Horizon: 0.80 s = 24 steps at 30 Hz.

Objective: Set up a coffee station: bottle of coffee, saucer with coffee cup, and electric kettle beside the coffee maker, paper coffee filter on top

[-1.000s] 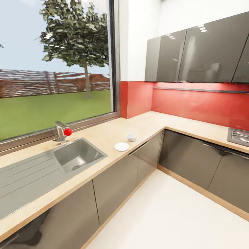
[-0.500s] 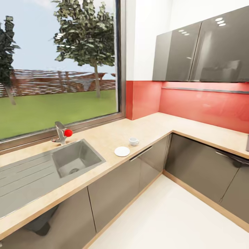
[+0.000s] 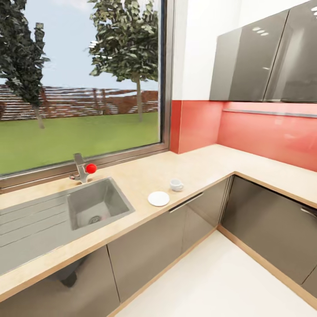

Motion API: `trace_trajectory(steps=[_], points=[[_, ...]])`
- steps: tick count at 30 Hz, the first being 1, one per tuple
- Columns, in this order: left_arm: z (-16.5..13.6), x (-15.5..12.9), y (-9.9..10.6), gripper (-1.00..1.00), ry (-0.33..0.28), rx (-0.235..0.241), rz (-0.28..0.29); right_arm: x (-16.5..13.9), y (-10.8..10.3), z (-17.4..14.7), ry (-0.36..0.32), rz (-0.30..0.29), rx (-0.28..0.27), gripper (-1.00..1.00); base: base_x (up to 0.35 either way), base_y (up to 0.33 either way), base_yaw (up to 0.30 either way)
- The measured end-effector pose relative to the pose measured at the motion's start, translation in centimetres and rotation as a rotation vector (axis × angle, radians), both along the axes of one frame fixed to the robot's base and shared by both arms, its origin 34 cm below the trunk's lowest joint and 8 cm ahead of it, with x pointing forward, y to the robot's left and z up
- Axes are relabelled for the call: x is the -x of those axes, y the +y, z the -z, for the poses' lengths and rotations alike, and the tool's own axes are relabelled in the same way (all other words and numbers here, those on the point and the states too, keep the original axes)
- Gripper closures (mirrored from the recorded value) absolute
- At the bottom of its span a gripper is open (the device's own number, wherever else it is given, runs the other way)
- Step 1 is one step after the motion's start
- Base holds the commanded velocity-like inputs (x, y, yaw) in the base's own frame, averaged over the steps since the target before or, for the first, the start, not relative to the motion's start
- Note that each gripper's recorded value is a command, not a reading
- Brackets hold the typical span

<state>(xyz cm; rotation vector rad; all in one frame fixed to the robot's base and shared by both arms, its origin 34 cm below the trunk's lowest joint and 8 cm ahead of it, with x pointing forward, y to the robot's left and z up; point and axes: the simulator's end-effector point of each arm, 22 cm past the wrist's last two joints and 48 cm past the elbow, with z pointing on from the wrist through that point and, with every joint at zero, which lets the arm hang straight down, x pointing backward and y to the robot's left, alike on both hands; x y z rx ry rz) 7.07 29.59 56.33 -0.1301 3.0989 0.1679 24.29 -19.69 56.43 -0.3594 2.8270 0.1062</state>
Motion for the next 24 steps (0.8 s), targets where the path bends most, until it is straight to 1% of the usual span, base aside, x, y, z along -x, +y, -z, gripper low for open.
trace_trajectory(steps=[6,12,24], points=[[-0.02,0.17,-0.09,-1.0,0.005,0.001,0.0,0.13,-0.03,0.04,0.004,-0.001,-0.002,-1.0,0.221,-0.242,0.248],[-0.06,0.37,0.03,-1.0,0.01,0.0,-0.001,0.33,-0.05,0.11,0.01,-0.001,-0.001,-1.0,0.141,-0.288,0.249],[-0.06,0.38,-0.28,-1.0,0.009,0.003,-0.007,0.38,0.07,0.12,0.011,-0.001,-0.003,-1.0,0.019,-0.3,0.283]])
